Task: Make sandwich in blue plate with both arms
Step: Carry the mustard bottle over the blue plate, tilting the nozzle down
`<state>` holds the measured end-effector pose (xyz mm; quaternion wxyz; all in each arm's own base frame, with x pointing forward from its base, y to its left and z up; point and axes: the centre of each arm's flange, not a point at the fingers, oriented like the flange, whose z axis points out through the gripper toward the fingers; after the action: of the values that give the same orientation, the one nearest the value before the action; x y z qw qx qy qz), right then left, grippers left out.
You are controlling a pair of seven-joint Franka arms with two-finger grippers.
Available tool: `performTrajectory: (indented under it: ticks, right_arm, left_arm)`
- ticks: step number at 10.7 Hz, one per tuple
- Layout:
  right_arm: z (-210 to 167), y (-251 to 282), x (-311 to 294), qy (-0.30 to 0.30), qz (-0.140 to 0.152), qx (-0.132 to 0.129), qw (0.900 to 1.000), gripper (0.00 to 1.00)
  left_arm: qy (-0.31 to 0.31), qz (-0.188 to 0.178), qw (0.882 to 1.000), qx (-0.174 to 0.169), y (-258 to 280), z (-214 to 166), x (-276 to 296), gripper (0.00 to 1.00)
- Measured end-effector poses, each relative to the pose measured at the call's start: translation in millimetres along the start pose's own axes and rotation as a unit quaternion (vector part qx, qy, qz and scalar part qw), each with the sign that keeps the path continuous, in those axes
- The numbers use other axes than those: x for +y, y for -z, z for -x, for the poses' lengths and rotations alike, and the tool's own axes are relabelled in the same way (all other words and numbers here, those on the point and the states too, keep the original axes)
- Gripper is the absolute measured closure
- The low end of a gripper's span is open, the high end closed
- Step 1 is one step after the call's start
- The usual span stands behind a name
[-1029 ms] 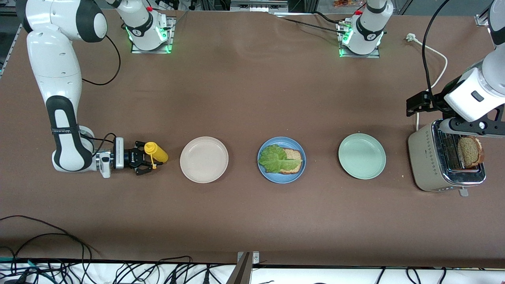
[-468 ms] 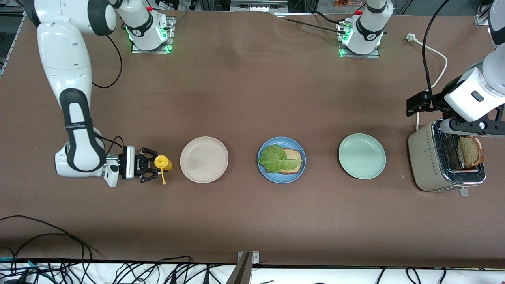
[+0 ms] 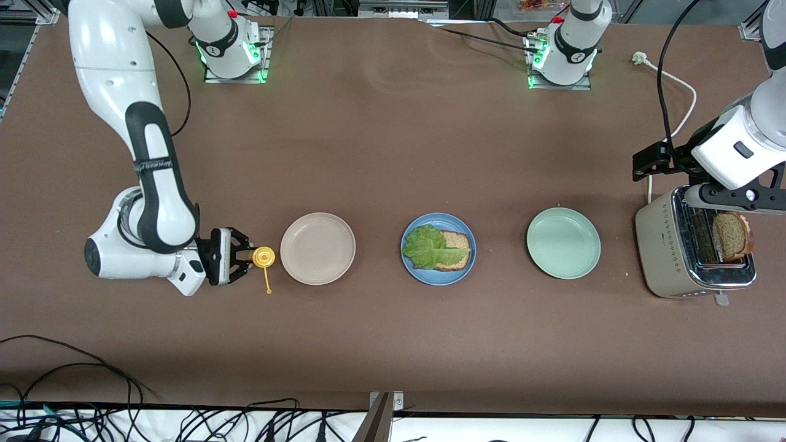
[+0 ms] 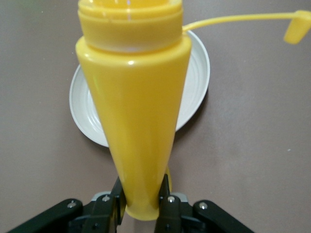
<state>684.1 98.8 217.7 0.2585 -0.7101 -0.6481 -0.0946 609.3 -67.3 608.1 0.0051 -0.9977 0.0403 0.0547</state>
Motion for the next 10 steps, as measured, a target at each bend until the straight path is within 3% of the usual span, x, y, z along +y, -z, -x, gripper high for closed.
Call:
performTrajectory:
  ticks: [5, 8, 10]
  right_arm:
    - [-82, 24, -26, -0.040, 0.021, -0.115, 0.992, 0.70]
    - [-152, 8, -53, -0.056, 0.053, -0.193, 0.978, 0.70]
    - [-200, -9, -76, -0.063, 0.085, -0.253, 0.962, 0.70]
  left_arm:
    - [0.000, 0.000, 1.000, 0.000, 0, 0, 0, 0.00]
    - [0.000, 0.000, 1.000, 0.000, 0, 0, 0, 0.00]
    - [0.000, 0.000, 1.000, 0.000, 0, 0, 0, 0.00]
